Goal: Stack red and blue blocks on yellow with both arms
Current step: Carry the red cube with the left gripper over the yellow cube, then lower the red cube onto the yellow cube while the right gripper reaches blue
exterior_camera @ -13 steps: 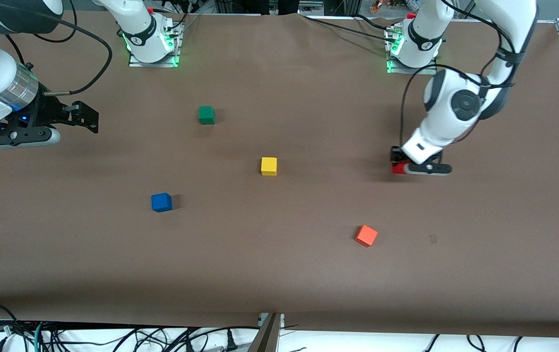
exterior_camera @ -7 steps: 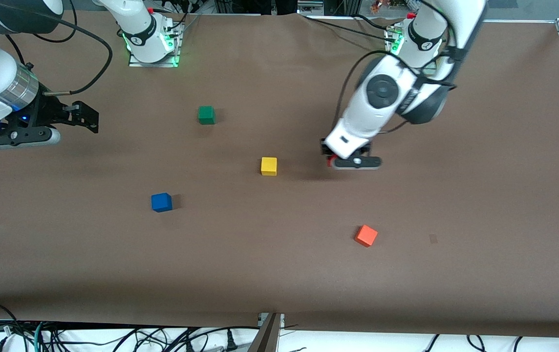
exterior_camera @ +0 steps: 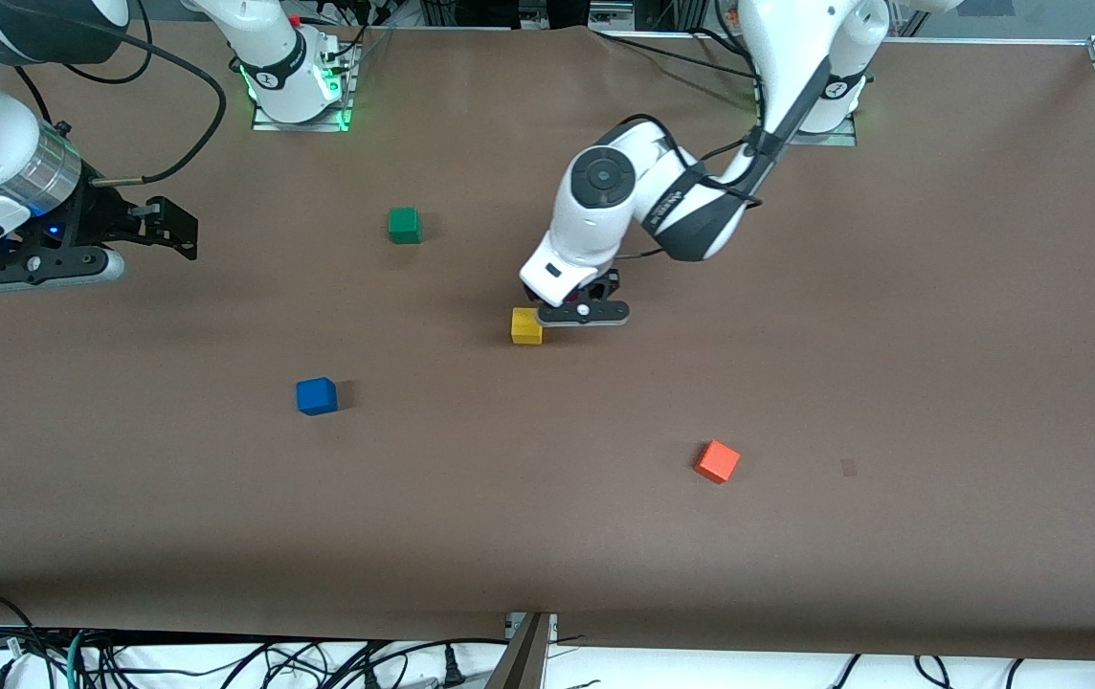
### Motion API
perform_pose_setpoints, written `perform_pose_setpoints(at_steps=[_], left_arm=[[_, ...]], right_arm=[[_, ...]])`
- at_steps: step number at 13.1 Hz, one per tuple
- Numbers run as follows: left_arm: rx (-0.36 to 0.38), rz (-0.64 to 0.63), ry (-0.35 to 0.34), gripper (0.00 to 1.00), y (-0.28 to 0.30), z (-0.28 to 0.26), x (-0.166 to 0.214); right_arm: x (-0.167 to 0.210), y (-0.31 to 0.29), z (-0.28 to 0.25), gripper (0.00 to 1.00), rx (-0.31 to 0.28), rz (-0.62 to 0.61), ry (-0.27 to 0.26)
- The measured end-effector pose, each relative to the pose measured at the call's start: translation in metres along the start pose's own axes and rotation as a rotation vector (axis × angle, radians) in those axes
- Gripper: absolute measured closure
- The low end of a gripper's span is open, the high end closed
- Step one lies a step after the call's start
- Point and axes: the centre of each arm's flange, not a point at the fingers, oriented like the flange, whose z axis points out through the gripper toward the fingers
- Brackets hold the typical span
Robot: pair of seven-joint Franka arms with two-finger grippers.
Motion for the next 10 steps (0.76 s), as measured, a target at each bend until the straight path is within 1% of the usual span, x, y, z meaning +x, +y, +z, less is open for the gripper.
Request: perform_pose_setpoints(at_steps=[2, 4, 6, 10], left_arm=[[0.019, 0.011, -0.008, 0.44, 0.022, 0.008, -0.009], [0.05, 0.038, 0.002, 0.44, 0.041, 0.02, -0.018], [0.069, 0.049, 0.014, 0.44, 0.047, 0.032, -0.021], [0.074, 0.05, 0.044, 0.44, 0.049, 0.039, -0.004]], right_arm=[[0.0, -0.009, 0.001, 0.0, -0.002, -0.01, -0.002], [0.004, -0.01, 0.008, 0.0, 0.0, -0.008, -0.012], [0.016, -0.01, 0.031, 0.0, 0.006, -0.01, -0.032], [0.044, -0.005, 0.106, 0.0, 0.02, -0.006, -0.133]])
